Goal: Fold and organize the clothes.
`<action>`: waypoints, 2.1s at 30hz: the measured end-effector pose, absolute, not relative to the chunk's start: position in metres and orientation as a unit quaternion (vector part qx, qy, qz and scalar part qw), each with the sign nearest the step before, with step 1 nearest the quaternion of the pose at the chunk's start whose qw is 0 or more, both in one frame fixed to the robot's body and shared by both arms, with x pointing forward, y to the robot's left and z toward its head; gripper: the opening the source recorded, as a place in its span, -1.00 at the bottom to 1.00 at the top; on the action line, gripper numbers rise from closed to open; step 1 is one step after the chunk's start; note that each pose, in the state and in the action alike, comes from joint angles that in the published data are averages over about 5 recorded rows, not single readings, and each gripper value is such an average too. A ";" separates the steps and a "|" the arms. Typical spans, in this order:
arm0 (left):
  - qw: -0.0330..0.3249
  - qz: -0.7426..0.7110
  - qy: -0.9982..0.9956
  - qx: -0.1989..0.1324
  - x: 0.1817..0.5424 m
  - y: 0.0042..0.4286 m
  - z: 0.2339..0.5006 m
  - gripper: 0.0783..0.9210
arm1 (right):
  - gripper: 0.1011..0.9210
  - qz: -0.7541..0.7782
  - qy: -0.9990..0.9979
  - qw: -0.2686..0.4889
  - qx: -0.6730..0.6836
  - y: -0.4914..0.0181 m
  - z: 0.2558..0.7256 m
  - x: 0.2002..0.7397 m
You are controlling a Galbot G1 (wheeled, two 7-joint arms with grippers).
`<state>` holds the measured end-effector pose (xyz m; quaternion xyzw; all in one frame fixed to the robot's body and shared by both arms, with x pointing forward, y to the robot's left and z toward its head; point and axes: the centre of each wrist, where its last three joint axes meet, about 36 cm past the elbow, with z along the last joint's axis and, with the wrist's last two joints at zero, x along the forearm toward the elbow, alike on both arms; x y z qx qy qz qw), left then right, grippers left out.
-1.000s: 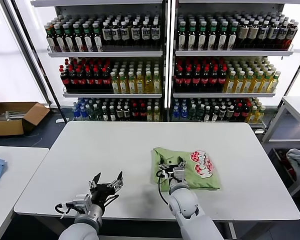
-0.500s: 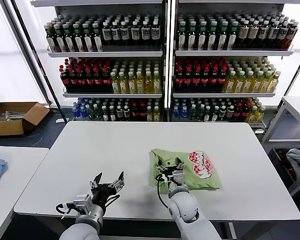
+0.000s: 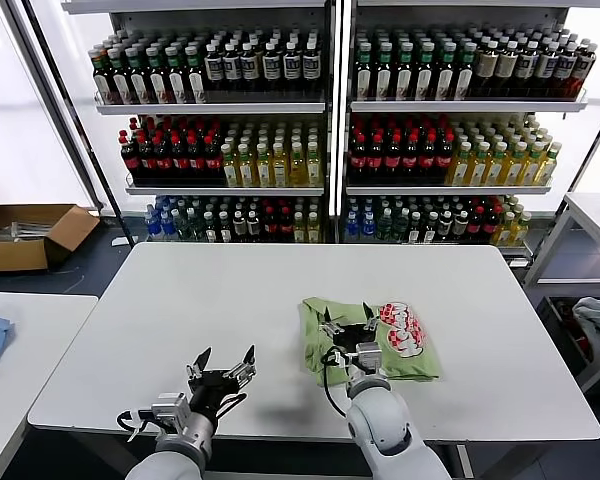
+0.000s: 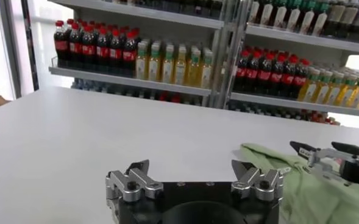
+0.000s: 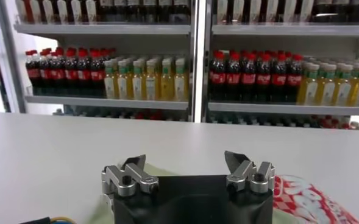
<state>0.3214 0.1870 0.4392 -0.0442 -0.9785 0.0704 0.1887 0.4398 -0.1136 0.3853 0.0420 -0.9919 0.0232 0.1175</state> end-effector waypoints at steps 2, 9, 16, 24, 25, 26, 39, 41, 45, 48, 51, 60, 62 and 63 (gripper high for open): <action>0.189 0.071 -0.978 -0.045 0.320 0.186 0.440 0.77 | 0.76 0.023 -0.992 0.121 0.035 -0.114 0.384 0.439; 0.189 0.071 -0.978 -0.045 0.316 0.187 0.441 0.77 | 0.76 0.026 -0.990 0.137 0.013 -0.111 0.377 0.440; 0.190 0.070 -0.978 -0.043 0.312 0.190 0.442 0.77 | 0.76 0.032 -0.988 0.149 0.004 -0.102 0.371 0.445; 0.185 0.072 -0.979 -0.042 0.310 0.192 0.446 0.77 | 0.76 0.055 -0.985 0.164 0.001 -0.097 0.361 0.444; 0.185 0.072 -0.979 -0.042 0.310 0.192 0.446 0.77 | 0.76 0.058 -0.984 0.165 0.000 -0.097 0.359 0.443; 0.185 0.072 -0.979 -0.041 0.310 0.192 0.446 0.77 | 0.76 0.062 -0.984 0.166 -0.001 -0.097 0.358 0.443; 0.183 0.075 -0.979 -0.040 0.308 0.188 0.445 0.77 | 0.76 0.065 -0.984 0.166 -0.005 -0.098 0.357 0.442; 0.179 0.072 -0.981 -0.038 0.308 0.189 0.446 0.77 | 0.76 0.056 -0.985 0.160 -0.005 -0.099 0.360 0.443; 0.166 0.064 -0.983 -0.032 0.308 0.191 0.447 0.77 | 0.76 0.034 -0.991 0.133 -0.011 -0.105 0.372 0.446; 0.154 0.057 -0.986 -0.025 0.308 0.192 0.447 0.77 | 0.76 0.022 -0.994 0.106 -0.018 -0.113 0.385 0.446; 0.140 0.053 -0.989 -0.017 0.309 0.192 0.447 0.77 | 0.76 0.016 -0.996 0.081 -0.025 -0.125 0.399 0.441; 0.100 0.051 -0.994 -0.003 0.316 0.196 0.448 0.77 | 0.76 0.030 -0.996 0.070 -0.047 -0.179 0.428 0.399; 0.093 0.051 -0.994 -0.001 0.318 0.197 0.448 0.77 | 0.76 0.037 -0.995 0.079 -0.057 -0.194 0.432 0.389; 0.090 0.051 -0.995 0.000 0.319 0.197 0.448 0.77 | 0.76 0.040 -0.994 0.084 -0.062 -0.201 0.434 0.384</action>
